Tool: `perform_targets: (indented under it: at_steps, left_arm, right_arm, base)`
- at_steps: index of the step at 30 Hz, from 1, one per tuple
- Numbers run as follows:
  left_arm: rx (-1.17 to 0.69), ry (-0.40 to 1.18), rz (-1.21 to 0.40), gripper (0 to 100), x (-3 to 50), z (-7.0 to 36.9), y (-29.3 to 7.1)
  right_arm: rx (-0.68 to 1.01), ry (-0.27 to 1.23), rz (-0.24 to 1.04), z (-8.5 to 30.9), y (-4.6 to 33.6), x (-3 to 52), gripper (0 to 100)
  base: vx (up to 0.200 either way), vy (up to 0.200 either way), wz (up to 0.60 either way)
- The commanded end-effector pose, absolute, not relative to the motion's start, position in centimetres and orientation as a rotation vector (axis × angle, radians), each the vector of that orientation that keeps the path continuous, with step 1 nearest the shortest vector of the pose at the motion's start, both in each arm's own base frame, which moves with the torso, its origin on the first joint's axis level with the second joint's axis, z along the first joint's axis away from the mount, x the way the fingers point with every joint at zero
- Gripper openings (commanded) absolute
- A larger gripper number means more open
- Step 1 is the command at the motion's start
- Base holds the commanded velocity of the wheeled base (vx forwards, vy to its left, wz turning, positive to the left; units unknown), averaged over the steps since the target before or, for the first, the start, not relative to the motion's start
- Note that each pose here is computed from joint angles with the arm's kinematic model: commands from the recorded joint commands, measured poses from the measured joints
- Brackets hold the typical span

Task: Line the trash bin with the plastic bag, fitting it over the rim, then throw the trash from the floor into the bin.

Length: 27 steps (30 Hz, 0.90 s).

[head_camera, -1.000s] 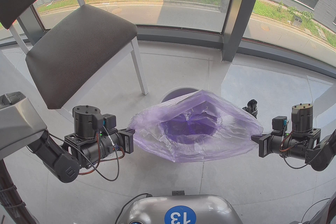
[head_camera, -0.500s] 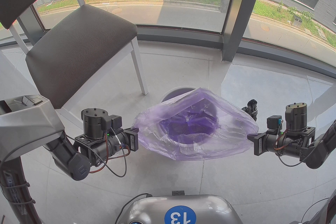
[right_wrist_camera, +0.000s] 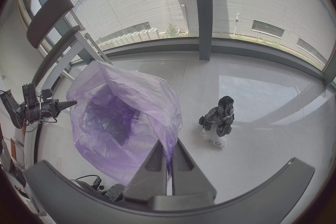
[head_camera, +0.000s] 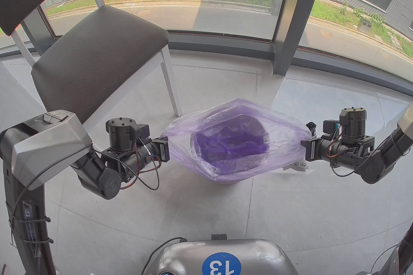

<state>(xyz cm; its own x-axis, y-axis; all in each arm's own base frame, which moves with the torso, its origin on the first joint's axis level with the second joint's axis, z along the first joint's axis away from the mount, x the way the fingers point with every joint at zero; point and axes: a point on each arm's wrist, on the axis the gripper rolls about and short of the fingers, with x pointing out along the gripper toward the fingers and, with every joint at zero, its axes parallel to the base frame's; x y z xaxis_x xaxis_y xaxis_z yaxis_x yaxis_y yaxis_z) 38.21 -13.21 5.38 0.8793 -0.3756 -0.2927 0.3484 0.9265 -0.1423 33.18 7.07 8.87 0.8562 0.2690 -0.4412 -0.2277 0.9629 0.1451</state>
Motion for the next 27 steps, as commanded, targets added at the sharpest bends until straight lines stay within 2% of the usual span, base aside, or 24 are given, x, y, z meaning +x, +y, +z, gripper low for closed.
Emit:
perform_targets:
  at_steps: [1,7,14,21,27]
  left_arm:
    - [-0.104,0.308,-0.374,0,38.8,5.5,-13.3]
    - [-0.103,0.293,-0.389,0,38.9,6.1,-14.0]
    - [-0.085,0.345,-0.414,0,37.3,5.0,-14.7]
    - [-0.095,0.300,-0.396,0,37.2,6.9,-13.1]
    - [-0.103,0.295,-0.411,0,37.0,6.8,-13.3]
  right_arm:
    - [0.092,0.497,0.236,8.3,6.2,33.1,0]
    - [0.094,0.503,0.231,8.3,6.0,32.6,0]
    - [0.077,0.561,0.277,6.8,7.3,30.8,0]
    - [0.077,0.521,0.312,5.9,8.1,29.2,0]
    - [0.075,0.452,0.348,5.4,9.2,29.0,0]
  base:
    - [0.000,0.000,0.00]
    - [0.000,0.000,0.00]
    - [0.000,0.000,0.00]
    - [0.000,0.000,0.00]
    - [0.000,0.000,0.00]
